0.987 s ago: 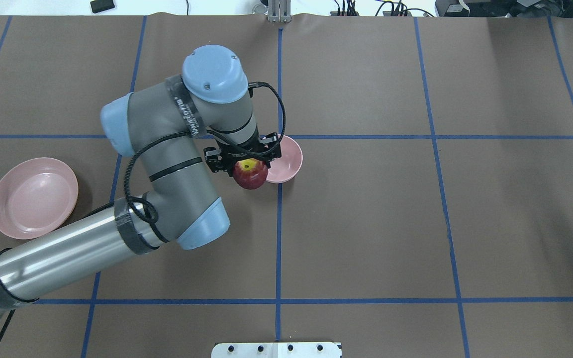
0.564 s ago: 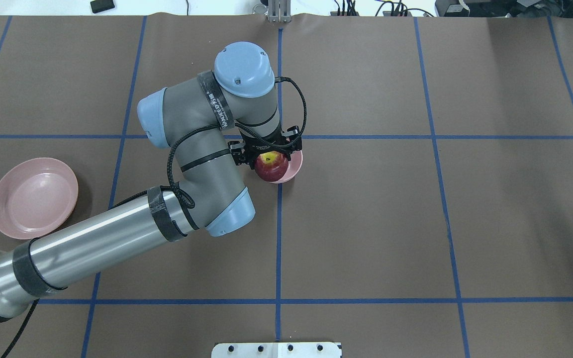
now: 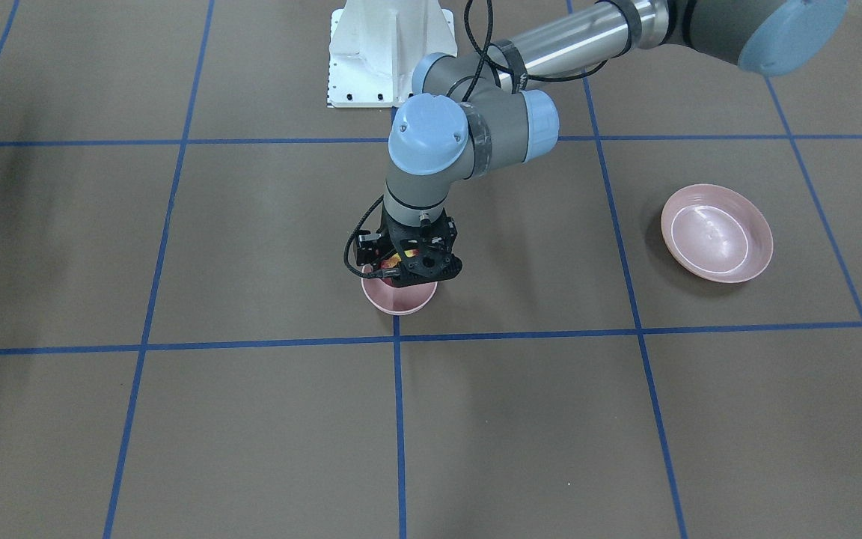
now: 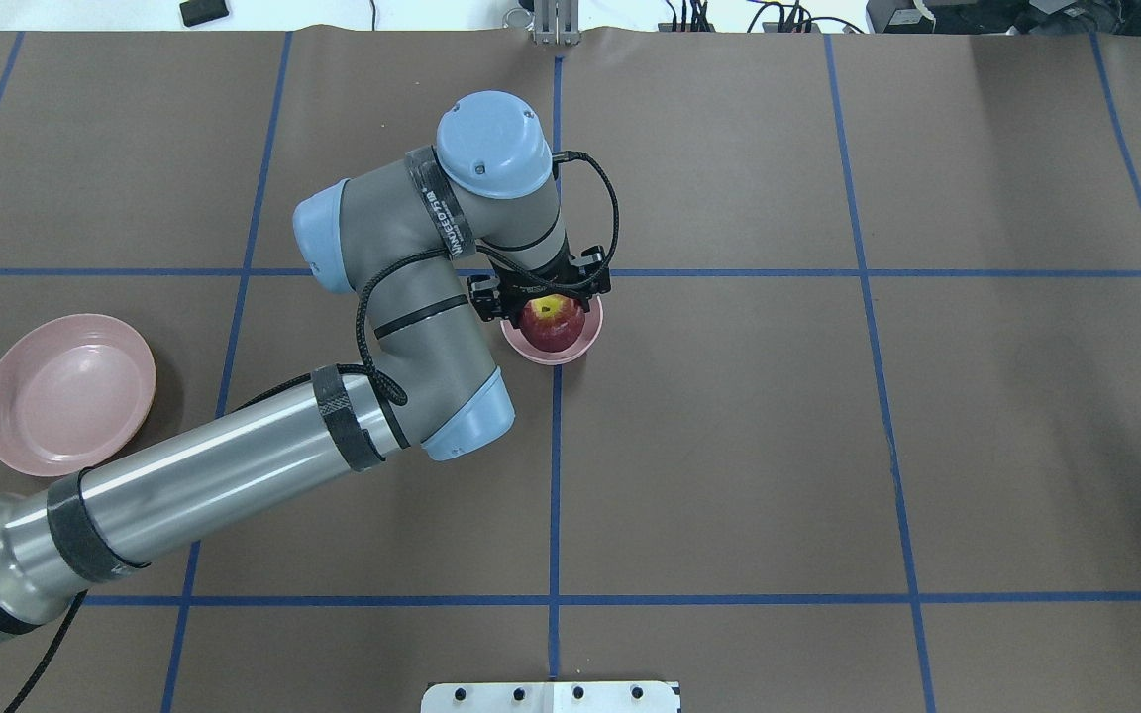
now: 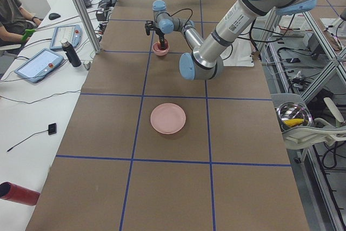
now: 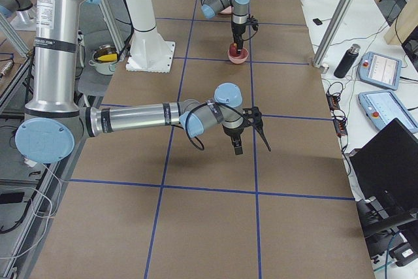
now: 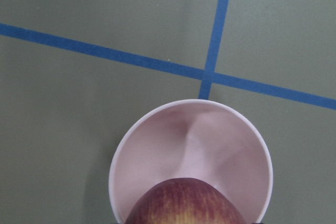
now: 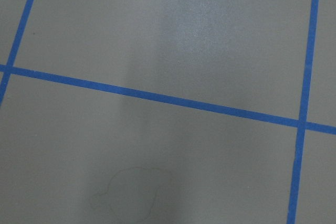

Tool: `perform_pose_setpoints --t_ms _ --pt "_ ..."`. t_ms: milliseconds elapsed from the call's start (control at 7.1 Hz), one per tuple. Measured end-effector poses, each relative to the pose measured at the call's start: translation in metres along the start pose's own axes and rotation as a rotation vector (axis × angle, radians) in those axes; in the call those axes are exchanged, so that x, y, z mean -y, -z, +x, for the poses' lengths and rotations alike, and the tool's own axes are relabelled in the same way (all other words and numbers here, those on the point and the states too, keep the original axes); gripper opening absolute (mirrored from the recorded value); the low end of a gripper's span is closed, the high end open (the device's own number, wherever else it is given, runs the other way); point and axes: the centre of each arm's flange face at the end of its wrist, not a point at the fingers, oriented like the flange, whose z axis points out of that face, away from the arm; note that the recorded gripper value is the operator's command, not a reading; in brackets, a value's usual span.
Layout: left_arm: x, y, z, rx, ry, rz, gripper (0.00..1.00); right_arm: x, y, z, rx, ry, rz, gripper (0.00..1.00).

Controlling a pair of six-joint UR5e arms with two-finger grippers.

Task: Move apple from plate to bowl
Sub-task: 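Lower the apple into the bowl and open the left gripper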

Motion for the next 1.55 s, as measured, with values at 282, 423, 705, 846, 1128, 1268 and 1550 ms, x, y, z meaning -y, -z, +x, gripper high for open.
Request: perform_pose_setpoints --t_ms 282,423,705,846,1128,1268,1550 --pt "0.004 -0.006 -0.002 0.002 -0.002 0.011 0.25 -0.001 -0.001 0.001 0.003 0.006 0.007 1.00" --pt "0.005 -0.008 -0.002 -0.003 -0.005 0.014 0.32 -0.001 -0.001 0.001 0.004 0.006 0.007 1.00" --pt "0.007 -0.014 -0.002 -0.015 -0.009 0.017 0.76 -0.001 -0.002 0.001 0.005 0.006 0.007 1.00" --pt "0.008 -0.015 -0.003 -0.017 -0.010 0.017 0.88 -0.001 -0.001 0.001 0.005 0.006 0.008 1.00" --pt "0.007 -0.012 0.000 -0.026 -0.012 0.019 0.97 -0.001 0.001 -0.001 0.006 0.010 0.012 1.00" --pt "0.006 -0.008 0.002 -0.031 -0.009 0.020 0.97 -0.001 0.001 -0.001 0.006 0.011 0.013 1.00" --pt "0.003 -0.002 0.003 -0.040 -0.002 0.022 0.97 0.000 0.000 0.000 0.005 0.010 0.013 1.00"
